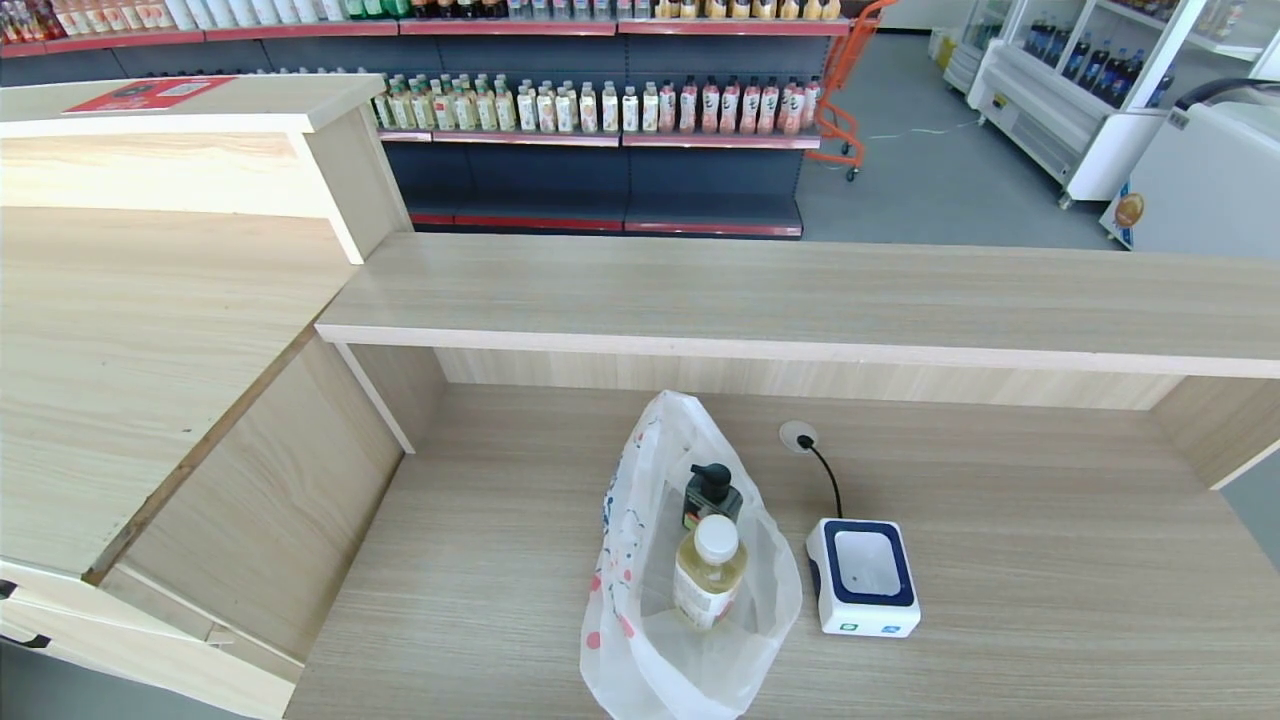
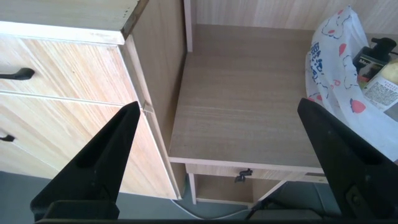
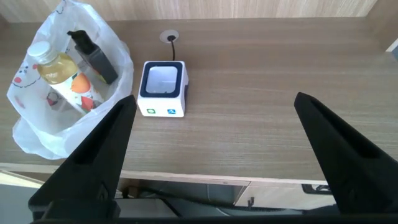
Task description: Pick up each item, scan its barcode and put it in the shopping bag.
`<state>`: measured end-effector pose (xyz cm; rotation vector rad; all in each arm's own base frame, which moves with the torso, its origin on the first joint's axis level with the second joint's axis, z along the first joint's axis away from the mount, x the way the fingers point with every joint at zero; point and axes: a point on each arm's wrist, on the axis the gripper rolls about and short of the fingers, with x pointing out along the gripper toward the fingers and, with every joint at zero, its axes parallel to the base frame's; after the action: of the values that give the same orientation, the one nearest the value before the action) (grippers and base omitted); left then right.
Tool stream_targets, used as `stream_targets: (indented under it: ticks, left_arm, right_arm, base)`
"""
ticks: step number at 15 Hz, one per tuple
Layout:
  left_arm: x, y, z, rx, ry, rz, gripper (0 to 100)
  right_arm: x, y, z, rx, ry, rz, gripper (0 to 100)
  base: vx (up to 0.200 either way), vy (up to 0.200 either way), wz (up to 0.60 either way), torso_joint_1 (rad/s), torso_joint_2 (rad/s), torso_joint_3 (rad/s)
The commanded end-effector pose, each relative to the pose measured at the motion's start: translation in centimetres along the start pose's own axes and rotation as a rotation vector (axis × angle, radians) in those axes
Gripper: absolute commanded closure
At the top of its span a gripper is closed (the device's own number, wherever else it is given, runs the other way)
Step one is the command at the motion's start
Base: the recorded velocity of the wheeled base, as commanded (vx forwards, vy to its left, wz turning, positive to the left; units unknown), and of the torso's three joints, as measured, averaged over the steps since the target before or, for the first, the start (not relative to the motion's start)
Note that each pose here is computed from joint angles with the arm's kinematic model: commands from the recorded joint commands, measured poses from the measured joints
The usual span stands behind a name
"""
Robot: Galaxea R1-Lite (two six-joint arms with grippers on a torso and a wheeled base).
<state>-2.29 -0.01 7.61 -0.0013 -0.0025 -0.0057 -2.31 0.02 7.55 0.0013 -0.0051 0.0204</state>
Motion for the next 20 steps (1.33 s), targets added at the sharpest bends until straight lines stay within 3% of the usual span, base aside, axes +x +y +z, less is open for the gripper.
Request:
stream_targets:
  ticks: [1, 15, 16, 20]
  left_arm:
    - [0.00, 0.00, -0.02, 0.001, 0.001, 0.000, 0]
    - [0.00, 0.00, 0.00, -0.002, -0.001, 0.000, 0]
    - [0.00, 0.00, 0.00, -0.002, -0.001, 0.000, 0]
    - [0.00, 0.00, 0.00, -0.002, -0.001, 0.000, 0]
  right_arm:
    - [0.03, 0.00, 0.01, 0.000, 0.004, 0.001, 0]
    - [0.03, 0.00, 0.01, -0.006, 0.004, 0.000, 0]
    - [0.03, 0.00, 0.00, -0.013, 0.005, 0.000, 100]
    - [0.03, 0.00, 0.00, 0.005, 0.005, -0.002, 100]
  base:
    - [0.000, -0.200, 0.00, 0.007, 0.01, 0.007]
    - [0.000, -0.200, 0.00, 0.005, 0.00, 0.002]
    - [0.000, 0.000, 0.00, 0.000, 0.00, 0.000]
    - [0.000, 0.000, 0.00, 0.000, 0.00, 0.000]
